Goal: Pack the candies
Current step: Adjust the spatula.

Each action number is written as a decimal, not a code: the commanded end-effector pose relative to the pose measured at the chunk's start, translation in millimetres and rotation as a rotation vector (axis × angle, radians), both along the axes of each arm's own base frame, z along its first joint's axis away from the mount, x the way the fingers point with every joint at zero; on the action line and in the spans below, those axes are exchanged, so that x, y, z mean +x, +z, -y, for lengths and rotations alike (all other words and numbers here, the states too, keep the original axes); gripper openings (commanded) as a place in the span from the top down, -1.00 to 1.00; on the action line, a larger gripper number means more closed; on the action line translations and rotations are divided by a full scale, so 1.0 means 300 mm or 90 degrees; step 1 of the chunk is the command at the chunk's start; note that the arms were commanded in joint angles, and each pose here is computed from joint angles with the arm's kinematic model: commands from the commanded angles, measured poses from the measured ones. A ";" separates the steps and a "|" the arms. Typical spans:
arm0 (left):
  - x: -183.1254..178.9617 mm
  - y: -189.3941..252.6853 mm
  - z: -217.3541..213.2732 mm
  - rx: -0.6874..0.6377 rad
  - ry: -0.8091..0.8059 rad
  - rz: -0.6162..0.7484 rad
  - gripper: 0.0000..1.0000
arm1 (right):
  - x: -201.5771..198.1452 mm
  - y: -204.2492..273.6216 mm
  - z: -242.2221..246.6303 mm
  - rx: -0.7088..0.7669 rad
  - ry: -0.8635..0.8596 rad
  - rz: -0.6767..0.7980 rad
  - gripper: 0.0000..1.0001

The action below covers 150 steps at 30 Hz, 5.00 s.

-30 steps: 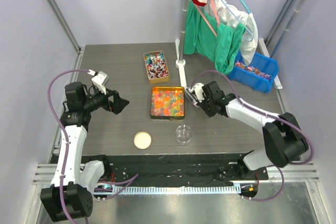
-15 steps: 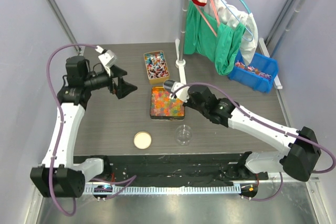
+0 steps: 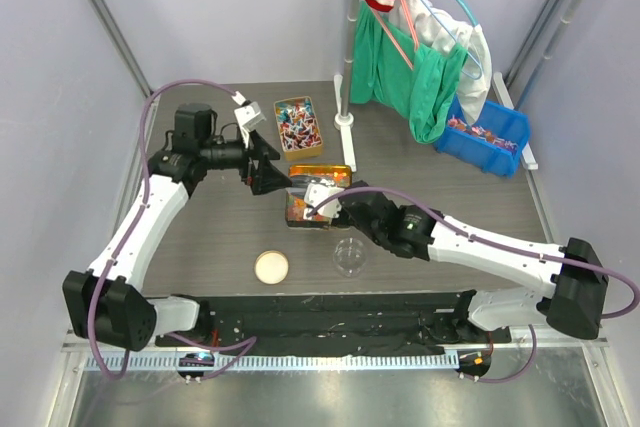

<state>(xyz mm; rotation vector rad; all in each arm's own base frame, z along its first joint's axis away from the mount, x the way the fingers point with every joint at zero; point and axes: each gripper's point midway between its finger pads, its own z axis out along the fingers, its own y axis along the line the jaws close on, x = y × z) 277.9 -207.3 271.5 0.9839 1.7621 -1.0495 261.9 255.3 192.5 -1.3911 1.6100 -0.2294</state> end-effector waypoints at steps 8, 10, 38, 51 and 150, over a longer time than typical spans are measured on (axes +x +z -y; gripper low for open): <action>0.023 -0.055 0.069 0.010 -0.023 -0.030 -1.00 | -0.004 0.103 -0.037 0.042 -0.004 0.074 0.98; 0.018 -0.056 0.072 0.010 -0.025 -0.032 -1.00 | -0.002 0.107 -0.040 0.038 -0.006 0.077 0.99; -0.010 -0.128 0.078 0.023 -0.041 -0.059 -0.04 | 0.008 0.224 -0.091 0.052 -0.025 0.157 0.98; -0.004 -0.134 0.077 0.025 -0.040 -0.060 0.60 | -0.034 0.131 -0.144 0.028 0.012 0.128 0.98; 0.315 -0.395 -0.204 0.242 0.330 0.022 -1.00 | 0.096 0.327 0.089 0.186 -0.087 0.239 0.98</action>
